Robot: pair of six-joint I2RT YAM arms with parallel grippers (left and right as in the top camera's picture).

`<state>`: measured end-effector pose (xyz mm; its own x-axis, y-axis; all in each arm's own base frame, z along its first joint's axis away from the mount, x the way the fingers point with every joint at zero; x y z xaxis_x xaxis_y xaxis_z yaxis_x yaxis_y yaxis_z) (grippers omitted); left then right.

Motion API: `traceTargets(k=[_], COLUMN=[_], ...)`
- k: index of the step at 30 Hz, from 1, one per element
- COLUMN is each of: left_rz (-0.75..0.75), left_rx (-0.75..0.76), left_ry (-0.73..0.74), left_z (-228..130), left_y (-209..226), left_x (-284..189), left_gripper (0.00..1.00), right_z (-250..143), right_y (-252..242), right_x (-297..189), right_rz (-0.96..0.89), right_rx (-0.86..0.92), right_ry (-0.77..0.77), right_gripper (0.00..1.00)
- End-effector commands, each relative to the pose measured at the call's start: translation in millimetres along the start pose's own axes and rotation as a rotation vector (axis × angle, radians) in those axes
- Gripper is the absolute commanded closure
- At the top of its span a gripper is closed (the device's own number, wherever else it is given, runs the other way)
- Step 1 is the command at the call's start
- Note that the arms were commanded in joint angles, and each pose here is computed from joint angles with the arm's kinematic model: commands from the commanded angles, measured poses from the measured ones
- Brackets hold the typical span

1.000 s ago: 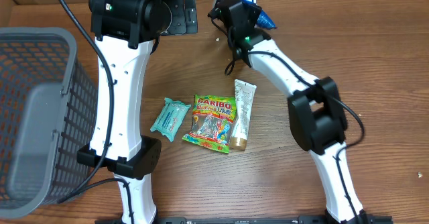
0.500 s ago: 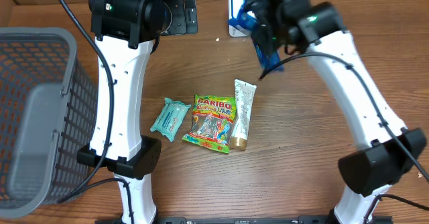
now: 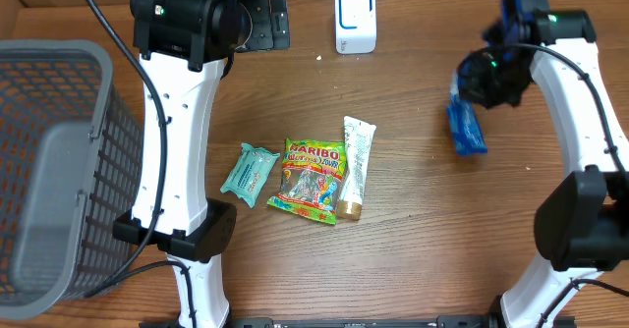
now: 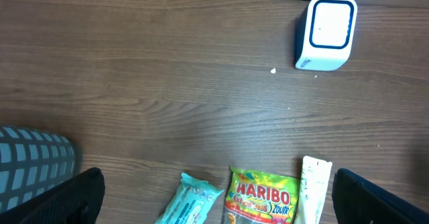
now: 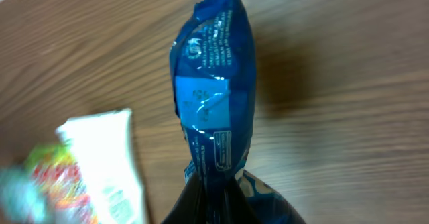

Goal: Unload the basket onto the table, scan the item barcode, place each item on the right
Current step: 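Move the blue bar right and place it on the table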

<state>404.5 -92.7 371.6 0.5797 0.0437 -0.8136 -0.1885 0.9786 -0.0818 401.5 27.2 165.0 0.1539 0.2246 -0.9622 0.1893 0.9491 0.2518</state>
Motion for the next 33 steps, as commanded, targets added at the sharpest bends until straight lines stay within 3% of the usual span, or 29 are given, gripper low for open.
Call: traceTargets(k=[1,7,13,17,19,21,24,28,33], left_rz=[0.000,0.000,0.000,0.000,0.000,0.000,0.000,0.000,0.000], left_rx=[-0.012,-0.012,-0.012,-0.012,-0.012,-0.012,-0.012,-0.012,-0.012], left_ry=[0.014,0.014,0.014,0.014,0.014,0.014,0.014,0.014,0.014], left_z=[-1.9,-1.9,-1.8,-1.8,-1.8,-1.8,-1.9,-1.8,-1.8], left_y=[-2.9,-2.9,-2.8,-2.8,-2.8,-2.8,-2.9,-2.8,-2.8], left_x=[5.1,5.1,5.1,5.1,5.1,5.1,5.1,5.1,5.1], left_gripper=[0.00,0.00,0.00,0.00,0.00,0.00,0.00,0.01,0.00], right_z=[-9.8,-29.2,-33.6,-37.3,-38.6,-38.3,-34.8,-20.9,3.2], right_y=[-40.5,-105.4,-164.3,-187.3,-188.9,-187.4,-184.7,-164.1,-87.9], right_x=[27.0,65.5,57.3,50.7,47.1,42.3,30.0,3.6,-27.2], right_rz=[-0.050,-0.066,-0.075,-0.074,-0.037,-0.012,-0.013,0.007,0.138], right_rx=[0.201,0.380,0.547,0.611,0.590,0.563,0.548,0.498,0.277], right_ry=[0.030,0.048,0.015,0.004,0.011,0.019,0.026,0.006,-0.059], right_gripper=[0.96,0.96,0.96,0.69,0.41,0.22,0.14,0.14,0.17])
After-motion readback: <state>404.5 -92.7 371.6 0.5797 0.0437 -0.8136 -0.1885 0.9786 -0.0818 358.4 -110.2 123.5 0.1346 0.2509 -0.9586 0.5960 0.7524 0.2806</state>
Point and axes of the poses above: each gripper's point midway between its finger pads, its own x axis out along the fingers, its own y axis along the line the jaws close on, z = x × y, the point moved 3 cm from there along -x, back along the fingers, and after that the axes turned 6 degrees about -x, right-handed, at the moved point
